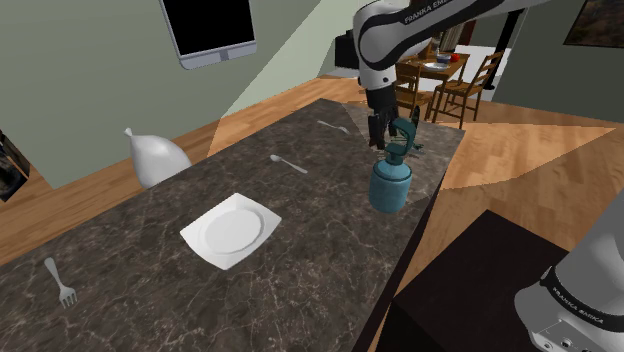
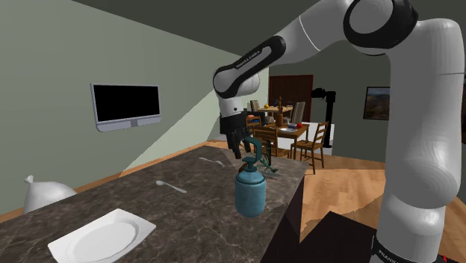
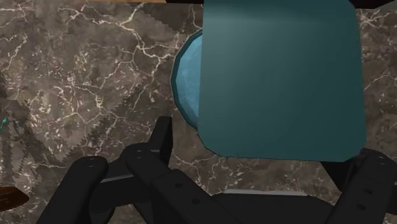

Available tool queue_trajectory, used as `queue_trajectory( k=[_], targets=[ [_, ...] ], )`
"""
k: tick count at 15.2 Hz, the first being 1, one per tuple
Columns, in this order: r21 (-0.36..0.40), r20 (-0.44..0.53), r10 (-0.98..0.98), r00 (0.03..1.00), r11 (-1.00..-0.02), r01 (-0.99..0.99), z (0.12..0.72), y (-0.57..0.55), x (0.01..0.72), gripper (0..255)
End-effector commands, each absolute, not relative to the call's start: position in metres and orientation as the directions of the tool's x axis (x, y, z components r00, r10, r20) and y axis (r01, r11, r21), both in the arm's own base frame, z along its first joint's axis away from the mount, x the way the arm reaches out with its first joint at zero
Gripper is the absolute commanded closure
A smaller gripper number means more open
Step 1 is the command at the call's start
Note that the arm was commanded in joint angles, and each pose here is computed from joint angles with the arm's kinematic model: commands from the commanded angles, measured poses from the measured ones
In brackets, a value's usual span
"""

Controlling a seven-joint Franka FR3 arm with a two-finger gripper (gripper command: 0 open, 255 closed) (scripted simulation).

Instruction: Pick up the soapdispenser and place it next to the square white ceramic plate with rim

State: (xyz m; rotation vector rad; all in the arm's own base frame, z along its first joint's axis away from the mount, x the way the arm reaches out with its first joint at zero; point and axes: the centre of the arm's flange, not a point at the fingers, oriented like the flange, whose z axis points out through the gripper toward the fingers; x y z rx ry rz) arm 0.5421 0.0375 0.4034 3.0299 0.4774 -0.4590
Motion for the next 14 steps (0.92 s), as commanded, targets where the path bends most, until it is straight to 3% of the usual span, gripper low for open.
queue_trajectory(
  k=[1,9,10,14],
  targets=[
    [-0.006,-0.295,0.295,0.909,-0.952,0.307,0.3933,0.0369,0.5395,0],
    [-0.006,-0.295,0.295,0.909,-0.952,0.307,0.3905,0.0366,0.5387,0],
    [-0.006,-0.295,0.295,0.909,-0.952,0.307,0.3905,0.0366,0.5387,255],
    [-0.006,-0.295,0.295,0.909,-0.952,0.307,0.3905,0.0367,0.5386,255]
  ],
)
